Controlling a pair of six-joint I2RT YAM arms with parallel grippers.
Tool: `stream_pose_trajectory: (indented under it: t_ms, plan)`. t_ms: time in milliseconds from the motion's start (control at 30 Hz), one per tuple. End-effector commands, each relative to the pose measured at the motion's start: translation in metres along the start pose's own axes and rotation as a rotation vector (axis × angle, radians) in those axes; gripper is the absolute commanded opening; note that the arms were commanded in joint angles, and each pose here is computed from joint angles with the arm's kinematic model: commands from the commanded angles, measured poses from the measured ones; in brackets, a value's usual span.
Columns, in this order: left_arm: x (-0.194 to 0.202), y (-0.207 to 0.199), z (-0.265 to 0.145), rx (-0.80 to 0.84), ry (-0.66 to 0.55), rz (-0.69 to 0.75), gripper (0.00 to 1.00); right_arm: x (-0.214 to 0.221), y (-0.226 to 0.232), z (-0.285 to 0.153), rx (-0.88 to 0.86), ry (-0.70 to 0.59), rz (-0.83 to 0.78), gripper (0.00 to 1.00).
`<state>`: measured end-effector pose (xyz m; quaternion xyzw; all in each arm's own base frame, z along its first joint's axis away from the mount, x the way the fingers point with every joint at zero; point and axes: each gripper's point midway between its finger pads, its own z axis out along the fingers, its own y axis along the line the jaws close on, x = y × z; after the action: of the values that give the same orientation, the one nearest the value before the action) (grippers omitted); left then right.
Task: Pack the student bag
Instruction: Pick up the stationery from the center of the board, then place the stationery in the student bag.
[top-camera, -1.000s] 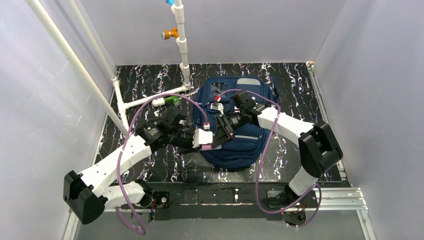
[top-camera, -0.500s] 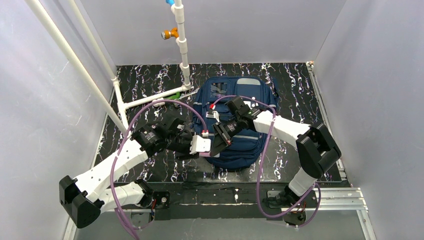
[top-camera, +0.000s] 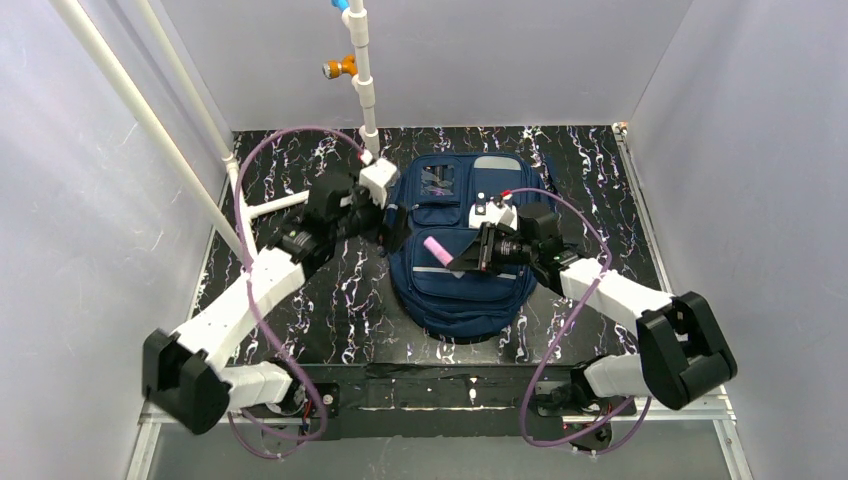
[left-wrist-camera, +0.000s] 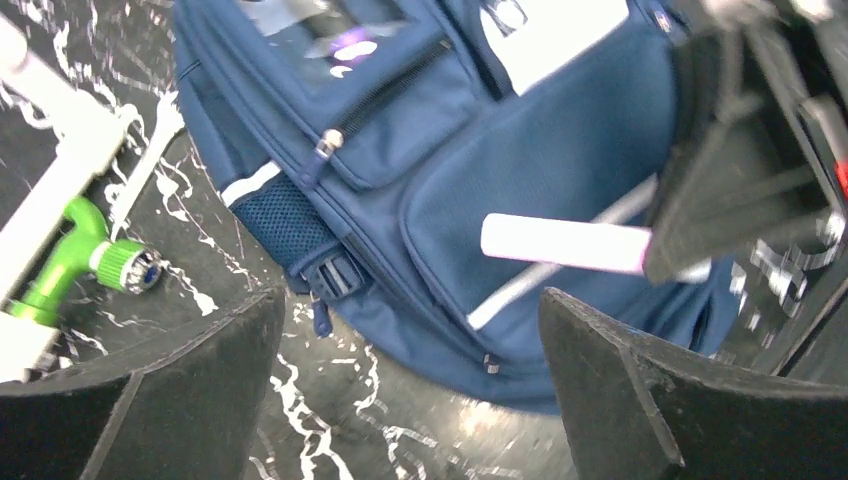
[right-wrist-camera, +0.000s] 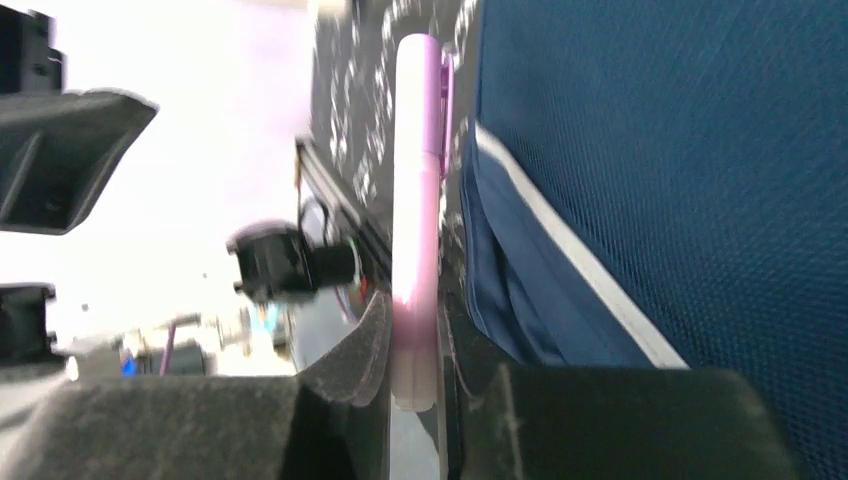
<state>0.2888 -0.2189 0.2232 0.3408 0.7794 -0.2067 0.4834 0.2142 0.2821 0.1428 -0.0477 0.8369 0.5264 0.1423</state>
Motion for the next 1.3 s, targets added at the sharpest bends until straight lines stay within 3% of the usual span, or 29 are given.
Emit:
stream_pose_trajectory:
  t_ms: [0, 167, 333, 567, 733, 933, 1033, 1200, 1267]
  plan:
    - [-0.033, 0.032, 0.031, -0.088, -0.043, -0.385, 0.93, -0.072, 0.023, -0.009, -0.041, -0.38, 0.074, 0.01]
    - [-0.032, 0.06, 0.059, -0.115, -0.067, -0.614, 0.88, -0.107, 0.008, -0.008, 0.012, -0.547, 0.163, 0.01]
    - [-0.024, 0.073, 0.091, -0.065, -0.047, -0.744, 0.84, -0.118, -0.01, 0.012, 0.051, -0.547, 0.254, 0.01]
    - [-0.005, 0.078, 0.126, -0.031, 0.025, -0.756, 0.73, -0.121, -0.016, 0.018, 0.027, -0.608, 0.308, 0.01]
    - [0.004, 0.073, 0.142, 0.019, 0.062, -0.781, 0.55, -0.141, -0.025, 0.019, 0.063, -0.72, 0.263, 0.01]
    - [0.012, 0.069, 0.144, 0.032, 0.08, -0.783, 0.52, -0.171, -0.035, 0.025, 0.062, -0.869, 0.183, 0.01]
    - [0.014, 0.066, 0.144, 0.048, 0.089, -0.779, 0.48, -0.185, -0.034, 0.035, 0.106, -0.871, 0.077, 0.02]
    - [0.017, 0.061, 0.142, 0.065, 0.099, -0.792, 0.47, -0.171, -0.057, 0.028, 0.365, -0.779, -0.044, 0.48]
    - [0.017, 0.06, 0.142, 0.072, 0.1, -0.794, 0.47, -0.163, -0.061, 0.021, 0.417, -0.757, -0.07, 0.59]
